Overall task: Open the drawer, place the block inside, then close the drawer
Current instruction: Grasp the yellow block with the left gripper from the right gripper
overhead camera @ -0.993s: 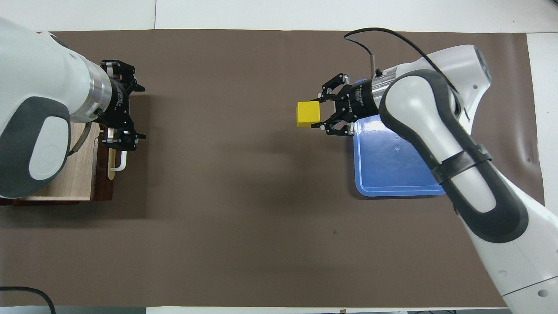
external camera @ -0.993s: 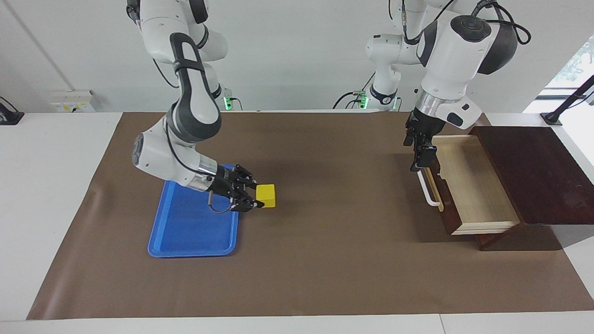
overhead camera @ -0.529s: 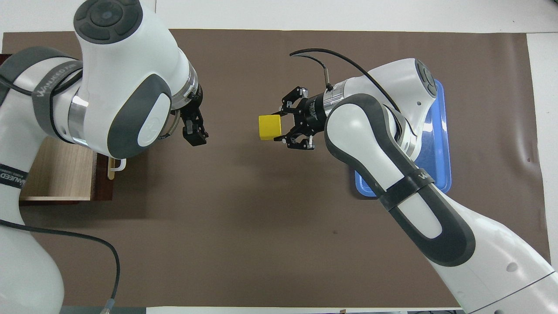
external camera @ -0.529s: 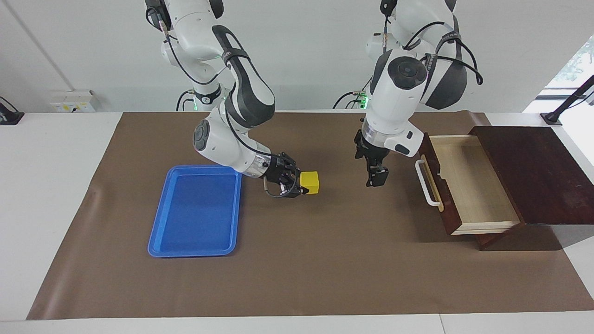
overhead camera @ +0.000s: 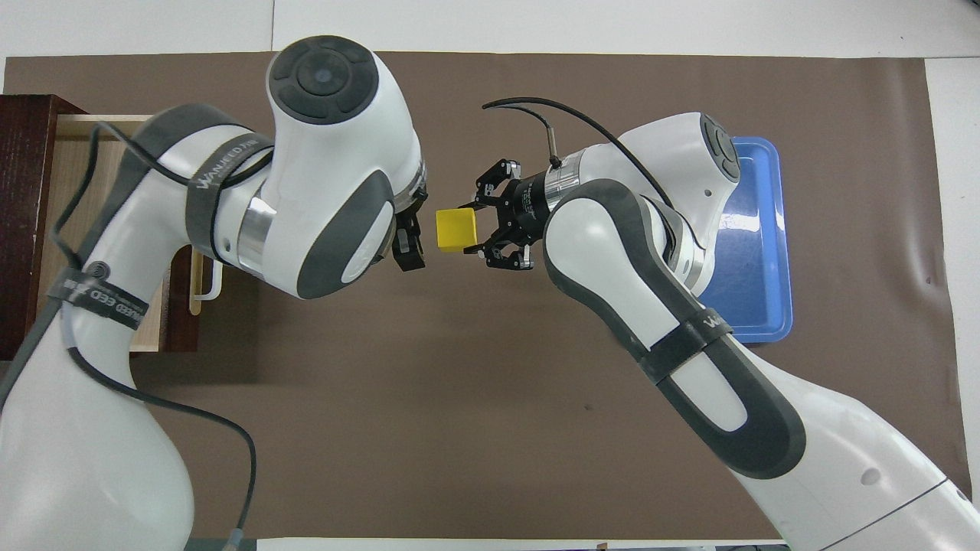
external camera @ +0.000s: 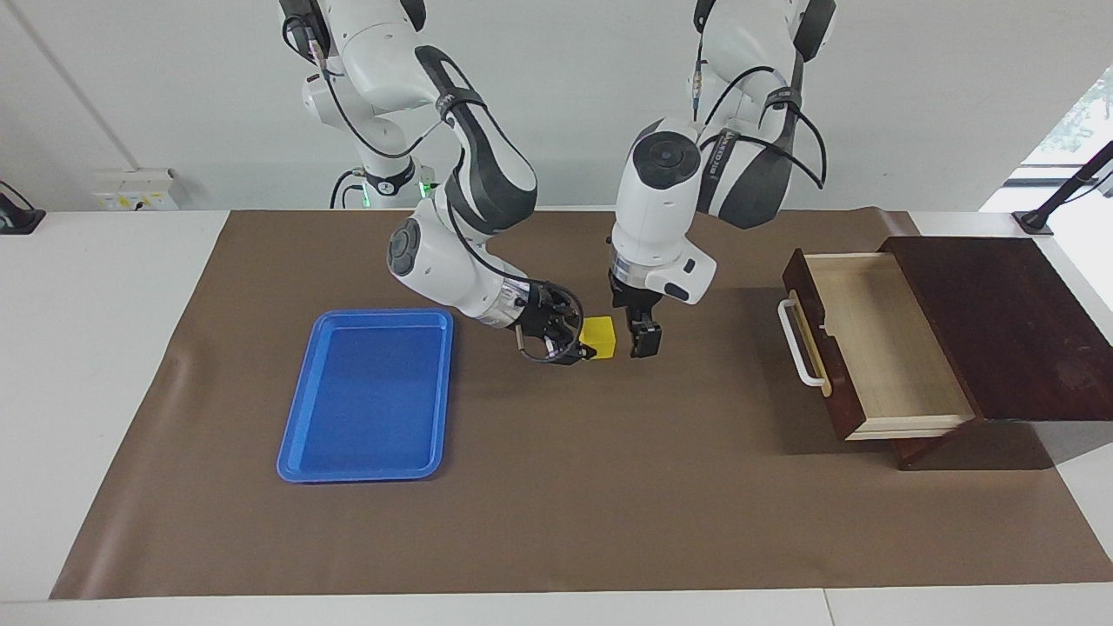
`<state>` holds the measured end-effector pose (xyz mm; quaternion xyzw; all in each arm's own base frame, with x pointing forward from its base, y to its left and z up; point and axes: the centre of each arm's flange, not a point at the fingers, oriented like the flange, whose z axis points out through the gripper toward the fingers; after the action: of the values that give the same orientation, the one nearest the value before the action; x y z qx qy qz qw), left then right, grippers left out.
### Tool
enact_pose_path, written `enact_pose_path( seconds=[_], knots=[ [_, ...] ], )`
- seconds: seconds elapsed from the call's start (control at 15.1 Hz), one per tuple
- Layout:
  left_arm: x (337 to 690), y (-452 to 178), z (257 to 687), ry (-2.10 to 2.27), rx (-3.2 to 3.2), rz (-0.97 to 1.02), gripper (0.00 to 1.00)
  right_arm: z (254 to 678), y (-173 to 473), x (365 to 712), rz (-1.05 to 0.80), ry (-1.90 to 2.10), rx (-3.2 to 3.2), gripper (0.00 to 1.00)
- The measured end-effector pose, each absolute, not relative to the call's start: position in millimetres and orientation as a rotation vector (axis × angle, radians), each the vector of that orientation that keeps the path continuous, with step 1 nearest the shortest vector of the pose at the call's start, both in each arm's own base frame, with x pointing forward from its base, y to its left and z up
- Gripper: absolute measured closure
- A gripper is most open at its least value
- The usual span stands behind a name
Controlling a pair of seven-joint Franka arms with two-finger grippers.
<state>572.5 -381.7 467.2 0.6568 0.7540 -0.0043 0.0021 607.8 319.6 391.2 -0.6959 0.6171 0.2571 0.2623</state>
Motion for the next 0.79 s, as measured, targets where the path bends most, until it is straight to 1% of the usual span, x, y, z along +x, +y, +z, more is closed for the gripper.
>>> enact_pose_path(
  seconds=[0.33,0.79],
  knots=[
    [574.4,-387.0,468.5,2.331,2.039,-0.001,0.0,390.4,318.6,609.0,0.689,1.674,-1.878,0.44],
    [561.4,-401.1,449.3,2.31,2.089,0.017,0.0,390.0,318.3,609.6,0.685,1.675,-1.876,0.44]
  ],
)
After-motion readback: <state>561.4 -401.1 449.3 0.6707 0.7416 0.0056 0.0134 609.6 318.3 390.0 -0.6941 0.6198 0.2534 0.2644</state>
